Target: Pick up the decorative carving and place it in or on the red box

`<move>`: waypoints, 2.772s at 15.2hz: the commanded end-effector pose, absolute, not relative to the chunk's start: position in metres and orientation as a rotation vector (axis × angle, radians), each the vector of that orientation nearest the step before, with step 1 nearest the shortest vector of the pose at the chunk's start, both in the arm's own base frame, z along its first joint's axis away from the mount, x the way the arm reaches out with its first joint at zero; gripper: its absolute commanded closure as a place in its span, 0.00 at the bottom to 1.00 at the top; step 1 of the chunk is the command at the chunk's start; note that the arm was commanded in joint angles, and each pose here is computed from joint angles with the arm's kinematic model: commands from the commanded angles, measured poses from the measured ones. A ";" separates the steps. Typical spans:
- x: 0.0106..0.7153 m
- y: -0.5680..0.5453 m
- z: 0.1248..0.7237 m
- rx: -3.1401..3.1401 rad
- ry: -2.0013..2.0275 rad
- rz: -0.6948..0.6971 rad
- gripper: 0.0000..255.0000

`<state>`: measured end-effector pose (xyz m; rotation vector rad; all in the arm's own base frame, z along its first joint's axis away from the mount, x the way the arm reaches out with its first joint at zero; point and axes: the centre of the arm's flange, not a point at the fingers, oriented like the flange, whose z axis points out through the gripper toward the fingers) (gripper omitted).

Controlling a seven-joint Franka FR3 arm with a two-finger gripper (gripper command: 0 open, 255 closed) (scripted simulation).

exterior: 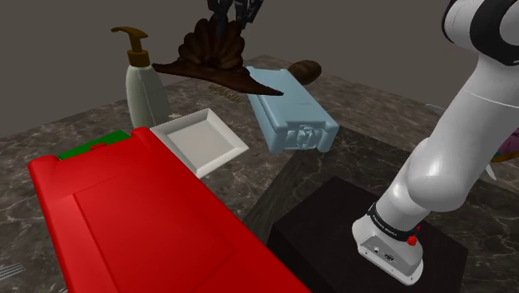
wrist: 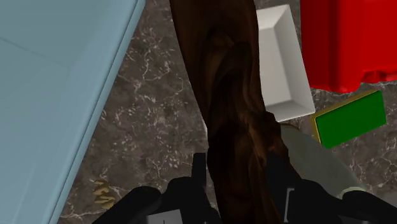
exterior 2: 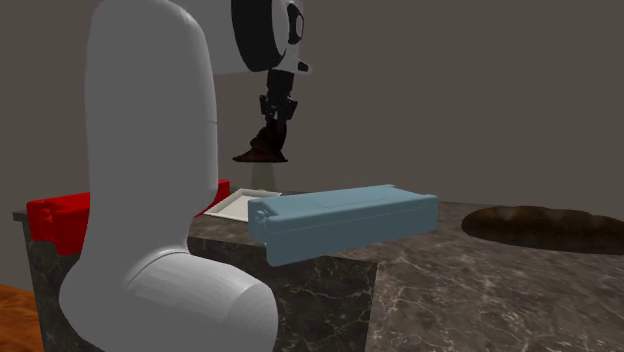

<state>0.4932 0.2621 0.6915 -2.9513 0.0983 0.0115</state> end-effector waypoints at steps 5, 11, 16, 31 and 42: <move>0.436 0.314 0.701 -2.950 0.100 0.009 1.00; 0.377 0.367 0.707 -2.950 0.100 0.009 1.00; 0.328 0.411 0.713 -2.950 0.100 0.009 1.00; 0.217 0.512 0.704 -2.950 0.100 0.009 1.00; 0.217 0.512 0.646 -2.950 0.100 0.009 1.00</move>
